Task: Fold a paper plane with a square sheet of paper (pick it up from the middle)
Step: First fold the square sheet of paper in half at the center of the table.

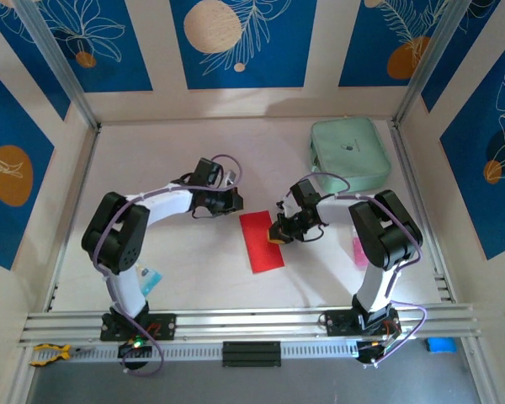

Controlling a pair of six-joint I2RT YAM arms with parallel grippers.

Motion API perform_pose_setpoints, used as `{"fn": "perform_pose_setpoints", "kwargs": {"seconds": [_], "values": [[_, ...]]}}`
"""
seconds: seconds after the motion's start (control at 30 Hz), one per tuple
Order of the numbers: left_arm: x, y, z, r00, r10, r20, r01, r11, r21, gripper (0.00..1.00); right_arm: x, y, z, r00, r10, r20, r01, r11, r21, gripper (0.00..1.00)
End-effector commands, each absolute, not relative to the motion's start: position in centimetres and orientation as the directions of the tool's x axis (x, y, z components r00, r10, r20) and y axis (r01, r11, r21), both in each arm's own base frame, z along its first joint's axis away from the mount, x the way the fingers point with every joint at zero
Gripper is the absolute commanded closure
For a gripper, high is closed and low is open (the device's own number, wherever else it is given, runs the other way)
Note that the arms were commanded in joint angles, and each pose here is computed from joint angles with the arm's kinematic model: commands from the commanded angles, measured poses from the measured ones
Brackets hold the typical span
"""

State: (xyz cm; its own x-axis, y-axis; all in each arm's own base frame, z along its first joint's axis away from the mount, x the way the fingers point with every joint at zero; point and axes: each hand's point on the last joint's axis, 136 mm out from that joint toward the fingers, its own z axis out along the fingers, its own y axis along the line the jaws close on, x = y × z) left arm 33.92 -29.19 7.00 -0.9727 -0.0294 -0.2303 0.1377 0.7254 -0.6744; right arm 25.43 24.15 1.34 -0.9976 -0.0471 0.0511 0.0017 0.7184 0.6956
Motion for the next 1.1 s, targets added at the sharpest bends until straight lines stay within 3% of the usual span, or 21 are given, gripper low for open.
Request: {"fn": "perform_pose_setpoints", "kwargs": {"seconds": [0.0, 0.2, 0.53, 1.07], "values": [[31.2, -30.8, 6.7, -0.983, 0.017, -0.181, 0.142, 0.690, -0.709, 1.00, 23.3, 22.1, -0.7, -0.990, -0.023, 0.137, 0.067, 0.786, 0.614, 1.00], [29.6, -31.4, 4.1, -0.992, 0.032, -0.125, 0.113, 0.678, -0.727, 1.00, 23.2, 22.1, -0.8, -0.990, -0.022, 0.139, 0.068, 0.790, 0.609, 1.00], [27.7, -28.6, -1.1, -0.996, 0.055, -0.076, 0.090, 0.783, -0.615, 1.00, 23.0, 21.9, -0.7, -0.991, -0.018, 0.133, 0.067, 0.795, 0.603, 1.00], [27.5, -32.2, 8.1, -0.976, 0.070, -0.204, 0.203, 0.623, -0.755, 1.00, 23.0, 21.8, -0.7, -0.991, -0.014, 0.129, 0.067, 0.798, 0.599, 1.00]]}}
